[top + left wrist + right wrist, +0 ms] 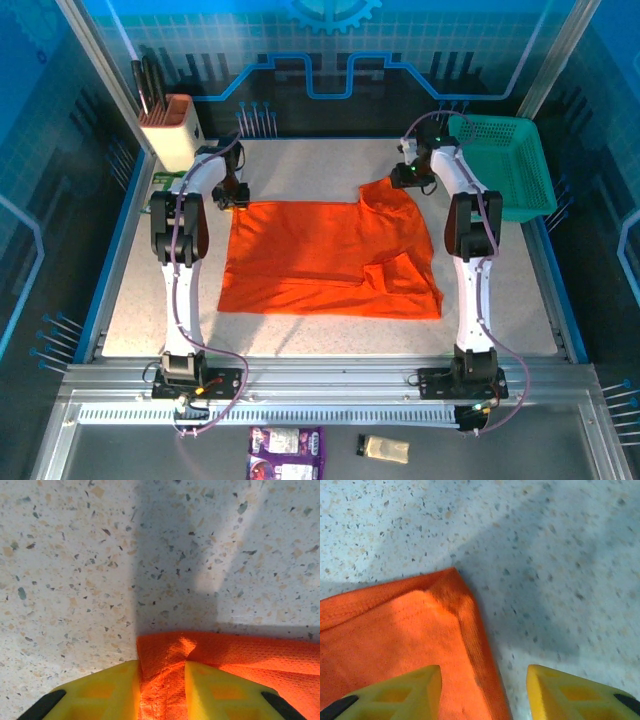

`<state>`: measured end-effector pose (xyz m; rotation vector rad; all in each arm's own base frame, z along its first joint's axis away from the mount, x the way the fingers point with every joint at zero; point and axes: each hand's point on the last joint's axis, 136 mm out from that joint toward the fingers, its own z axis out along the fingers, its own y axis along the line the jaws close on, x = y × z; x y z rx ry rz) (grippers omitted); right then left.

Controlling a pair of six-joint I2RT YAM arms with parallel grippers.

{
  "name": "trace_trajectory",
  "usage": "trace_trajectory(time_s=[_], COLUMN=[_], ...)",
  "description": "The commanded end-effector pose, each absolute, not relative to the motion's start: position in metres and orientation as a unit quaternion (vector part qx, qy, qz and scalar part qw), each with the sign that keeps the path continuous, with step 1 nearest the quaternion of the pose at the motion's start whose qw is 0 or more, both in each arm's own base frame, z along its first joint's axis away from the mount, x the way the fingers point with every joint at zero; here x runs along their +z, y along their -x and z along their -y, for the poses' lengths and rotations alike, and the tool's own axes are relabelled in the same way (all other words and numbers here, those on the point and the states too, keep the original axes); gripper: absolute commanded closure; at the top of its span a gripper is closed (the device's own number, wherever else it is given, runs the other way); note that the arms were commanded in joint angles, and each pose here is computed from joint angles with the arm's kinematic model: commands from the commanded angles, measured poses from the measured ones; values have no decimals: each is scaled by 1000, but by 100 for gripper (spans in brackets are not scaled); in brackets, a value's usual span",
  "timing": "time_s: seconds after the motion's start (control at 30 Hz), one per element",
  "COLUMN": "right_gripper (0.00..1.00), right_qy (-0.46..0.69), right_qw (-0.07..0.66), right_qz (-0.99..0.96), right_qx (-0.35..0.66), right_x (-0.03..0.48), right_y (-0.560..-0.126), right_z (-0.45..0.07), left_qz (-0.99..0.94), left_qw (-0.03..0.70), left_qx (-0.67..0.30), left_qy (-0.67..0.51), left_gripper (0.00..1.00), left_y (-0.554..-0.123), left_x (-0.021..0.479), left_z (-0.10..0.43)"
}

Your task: Fold the inside-out t-shirt

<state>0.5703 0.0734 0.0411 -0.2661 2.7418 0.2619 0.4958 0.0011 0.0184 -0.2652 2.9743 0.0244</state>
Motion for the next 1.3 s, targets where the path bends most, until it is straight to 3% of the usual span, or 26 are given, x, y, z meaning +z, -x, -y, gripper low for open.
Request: trace_trajectory(time_s=[0.0, 0.23, 0.57, 1.27], right_gripper=[52, 57, 83, 84], right_qy=[142, 147, 140, 130], right_qw=[174, 193, 197, 194], right_qz=[-972, -968, -968, -970], right_qx=[75, 64, 70, 63], right_x=[31, 16, 10, 12], right_y=[-573, -596, -596, -593], right_z=[-88, -96, -102, -89], left_qz=[-995, -995, -992, -994], left_qw=[56, 59, 91, 47], left_qx=[-2, -6, -2, 20], left_qy=[84, 83, 82, 99], left_gripper=[70, 70, 69, 71], left_y=[-487, -487, -503, -498], left_x=[12, 17, 36, 12], left_z=[-1, 0, -2, -14])
